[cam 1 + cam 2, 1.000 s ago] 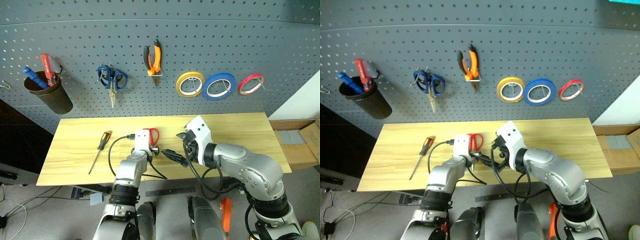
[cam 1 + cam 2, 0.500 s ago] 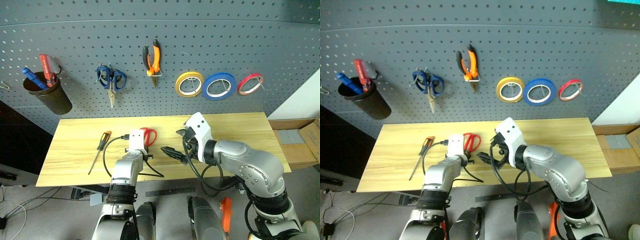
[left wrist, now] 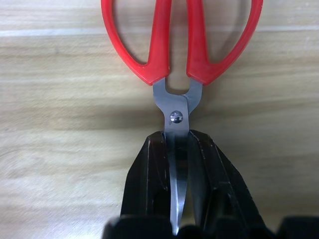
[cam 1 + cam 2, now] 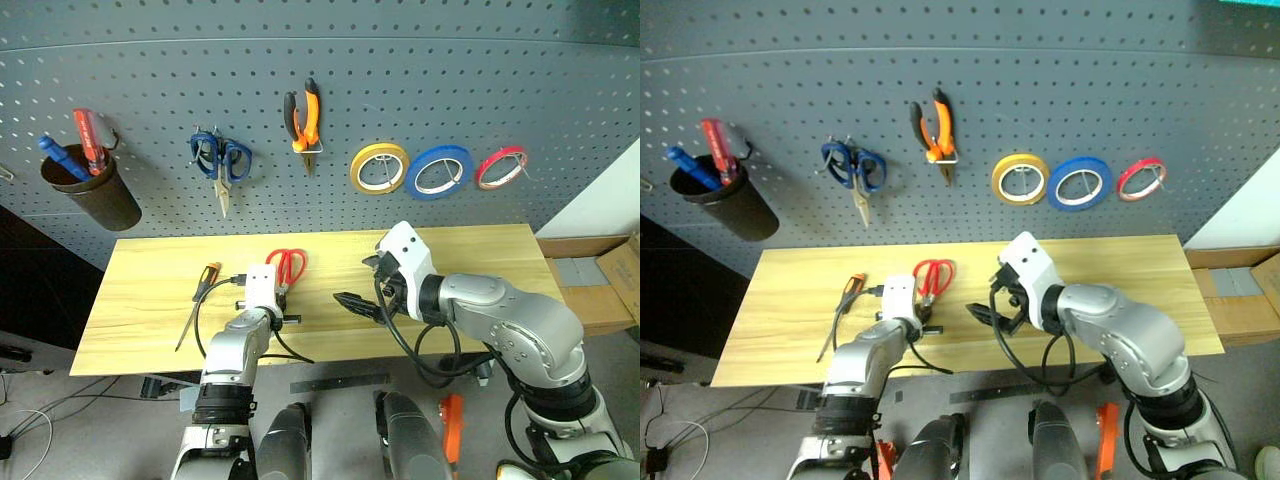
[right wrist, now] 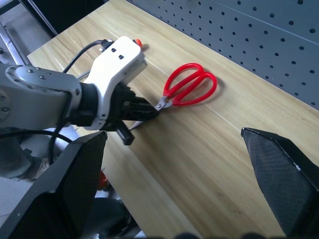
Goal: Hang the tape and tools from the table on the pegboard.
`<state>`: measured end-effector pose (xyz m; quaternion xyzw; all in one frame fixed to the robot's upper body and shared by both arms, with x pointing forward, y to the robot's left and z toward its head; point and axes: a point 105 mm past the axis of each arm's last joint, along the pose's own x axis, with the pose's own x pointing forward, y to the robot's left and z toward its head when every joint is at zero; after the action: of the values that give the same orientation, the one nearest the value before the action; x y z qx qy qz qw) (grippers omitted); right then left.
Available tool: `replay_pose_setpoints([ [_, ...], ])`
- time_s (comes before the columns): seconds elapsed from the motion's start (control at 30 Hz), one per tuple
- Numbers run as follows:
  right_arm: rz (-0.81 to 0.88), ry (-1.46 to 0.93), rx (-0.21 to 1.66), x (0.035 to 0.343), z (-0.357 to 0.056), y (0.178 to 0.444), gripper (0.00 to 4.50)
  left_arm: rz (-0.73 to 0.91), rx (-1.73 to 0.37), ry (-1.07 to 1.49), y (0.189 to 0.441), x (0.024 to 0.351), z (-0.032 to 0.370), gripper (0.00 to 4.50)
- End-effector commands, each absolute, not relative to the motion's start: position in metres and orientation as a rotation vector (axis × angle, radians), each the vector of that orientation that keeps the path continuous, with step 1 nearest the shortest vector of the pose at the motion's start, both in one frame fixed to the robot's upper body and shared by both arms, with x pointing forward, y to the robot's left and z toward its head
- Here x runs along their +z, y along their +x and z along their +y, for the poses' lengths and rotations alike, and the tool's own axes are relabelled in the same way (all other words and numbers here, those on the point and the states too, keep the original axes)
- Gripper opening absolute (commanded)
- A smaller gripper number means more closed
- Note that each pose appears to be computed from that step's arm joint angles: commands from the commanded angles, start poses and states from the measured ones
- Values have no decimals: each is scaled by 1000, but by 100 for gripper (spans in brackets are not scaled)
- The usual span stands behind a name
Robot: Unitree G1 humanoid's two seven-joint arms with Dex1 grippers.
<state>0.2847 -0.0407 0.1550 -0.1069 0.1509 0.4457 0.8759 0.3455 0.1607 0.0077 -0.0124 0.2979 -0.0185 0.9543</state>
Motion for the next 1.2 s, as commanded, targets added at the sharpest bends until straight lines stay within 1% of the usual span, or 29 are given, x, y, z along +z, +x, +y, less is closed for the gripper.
replay_pose_setpoints([
  [0.03,250,-246,950,165,-38,282,450,546,-39,43,343,17,169,21],
  [0.1,247,-251,952,165,-38,281,450,506,-42,75,343,24,173,21],
  [0.3,224,-269,966,167,-40,280,450,314,-63,190,335,53,191,21],
  [0.43,177,-300,991,173,-43,279,450,128,-83,191,324,80,202,21],
  [0.53,117,-328,999,180,-46,279,450,40,-120,223,307,92,208,21],
  [0.67,-59,-341,987,200,-49,281,450,-29,-134,281,280,104,220,21],
  [0.9,-171,-316,1064,218,-48,276,450,-154,-138,413,252,138,227,21],
  [1.07,-155,-331,1126,216,-50,275,450,-258,-123,462,251,166,224,21],
  [1.2,-145,-353,1128,213,-55,280,450,-327,-118,473,250,184,218,21],
])
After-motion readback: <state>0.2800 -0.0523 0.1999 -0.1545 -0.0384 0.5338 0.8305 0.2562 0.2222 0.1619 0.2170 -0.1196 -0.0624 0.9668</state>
